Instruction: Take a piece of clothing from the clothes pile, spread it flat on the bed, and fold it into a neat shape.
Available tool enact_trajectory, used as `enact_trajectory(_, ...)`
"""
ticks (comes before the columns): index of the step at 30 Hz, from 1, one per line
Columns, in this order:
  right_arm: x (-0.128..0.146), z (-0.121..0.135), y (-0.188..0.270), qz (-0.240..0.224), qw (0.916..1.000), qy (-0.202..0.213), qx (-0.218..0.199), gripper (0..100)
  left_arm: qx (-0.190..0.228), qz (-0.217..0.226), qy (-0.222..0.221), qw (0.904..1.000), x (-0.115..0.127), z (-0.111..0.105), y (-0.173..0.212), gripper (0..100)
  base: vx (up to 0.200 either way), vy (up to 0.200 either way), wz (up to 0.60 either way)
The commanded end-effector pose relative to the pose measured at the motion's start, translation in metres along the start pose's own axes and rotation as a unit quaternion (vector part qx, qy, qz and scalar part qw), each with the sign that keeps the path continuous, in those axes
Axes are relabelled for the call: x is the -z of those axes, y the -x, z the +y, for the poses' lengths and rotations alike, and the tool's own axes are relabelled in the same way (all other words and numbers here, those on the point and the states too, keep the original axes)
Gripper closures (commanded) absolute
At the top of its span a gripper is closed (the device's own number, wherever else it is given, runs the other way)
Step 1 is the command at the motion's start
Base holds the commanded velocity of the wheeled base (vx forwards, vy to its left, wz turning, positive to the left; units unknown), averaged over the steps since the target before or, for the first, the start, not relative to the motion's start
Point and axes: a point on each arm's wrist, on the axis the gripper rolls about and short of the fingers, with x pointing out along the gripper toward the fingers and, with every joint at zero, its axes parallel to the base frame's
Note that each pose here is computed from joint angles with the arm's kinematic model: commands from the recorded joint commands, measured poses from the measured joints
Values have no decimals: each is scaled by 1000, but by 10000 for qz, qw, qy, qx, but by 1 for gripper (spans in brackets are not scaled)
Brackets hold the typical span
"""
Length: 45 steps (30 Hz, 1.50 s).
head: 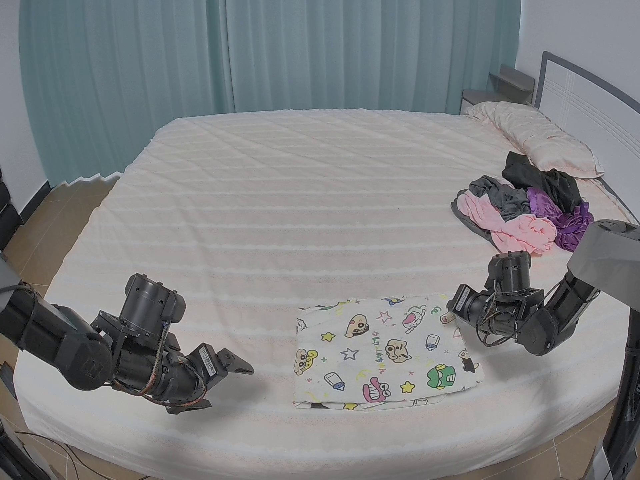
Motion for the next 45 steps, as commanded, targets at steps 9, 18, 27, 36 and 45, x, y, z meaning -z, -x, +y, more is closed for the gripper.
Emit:
enact_trajectory(9,-10,-6,0,-172,9998,-122,32,100,-1,0,1,10000,0,0,0,0,0,0,0)
enact_trajectory(18,-11,-8,-2,-179,9997,-157,51,100,-1,0,1,10000,0,0,0,0,0,0,0)
enact_trajectory(27,-10,-12,-1,-148,9997,-171,110,0,-3,10,3,10000,0,0,0,0,0,0,0)
enact_trajectory(36,-3,-18,27,57,9998,-103,166,0,152,-106,-206,9996,-10,-13,-7,0,0,0,0)
enact_trajectory(45,29,-38,38,780,9960,374,-208,0,99,-214,-1246,9919,-17,-44,-58,0,0,0,0)
